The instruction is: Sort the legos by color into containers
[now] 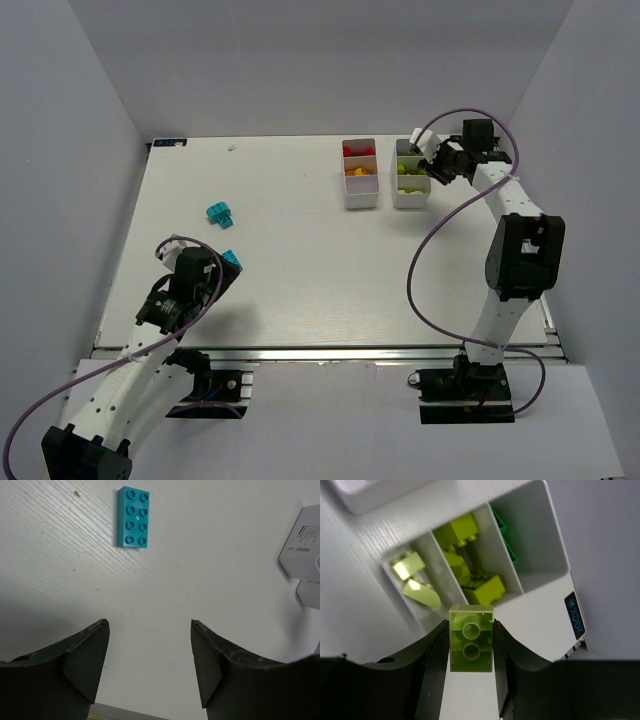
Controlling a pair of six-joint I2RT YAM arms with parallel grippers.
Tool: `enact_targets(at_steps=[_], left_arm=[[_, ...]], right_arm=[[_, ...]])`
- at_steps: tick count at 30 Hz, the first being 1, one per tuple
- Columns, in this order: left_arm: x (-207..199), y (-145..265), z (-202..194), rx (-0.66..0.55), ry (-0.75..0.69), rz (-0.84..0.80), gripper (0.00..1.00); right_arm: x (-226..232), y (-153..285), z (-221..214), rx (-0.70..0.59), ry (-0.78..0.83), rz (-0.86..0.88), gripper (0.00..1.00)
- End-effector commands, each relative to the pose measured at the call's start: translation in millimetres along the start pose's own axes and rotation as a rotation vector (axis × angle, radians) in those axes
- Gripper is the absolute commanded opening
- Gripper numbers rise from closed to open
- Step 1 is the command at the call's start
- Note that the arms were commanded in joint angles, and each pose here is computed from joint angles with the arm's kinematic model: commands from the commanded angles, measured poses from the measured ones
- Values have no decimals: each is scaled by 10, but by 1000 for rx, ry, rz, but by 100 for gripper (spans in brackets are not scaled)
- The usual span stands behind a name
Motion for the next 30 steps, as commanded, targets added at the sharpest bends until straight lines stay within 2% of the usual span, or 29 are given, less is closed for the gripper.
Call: enact_targets(at_steps=[1,13,23,30], left_arm=[[-12,-26,-5,6,-1,-16,75],[-21,-46,-11,11,-3,-10,75],[-44,-67,-10,20,-16,4,75],[-57,-68,-6,22,-16,9,75]], right_arm=[[-159,72,79,-81,49,32,0],[-41,-79,11,-140,67,96,0],[43,-272,-64,-120,65,92,21],[75,-346,-95,-119,54,101,47]])
Point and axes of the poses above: each gripper's point midway between its finger pads, its own y axis back along the fingers, its own x axis along the line the jaws close on, z = x × y, the point moved 10 cm from there along y, back along the fingers, and after that the axes turned 9 degrees about y, right-handed, at the moved point
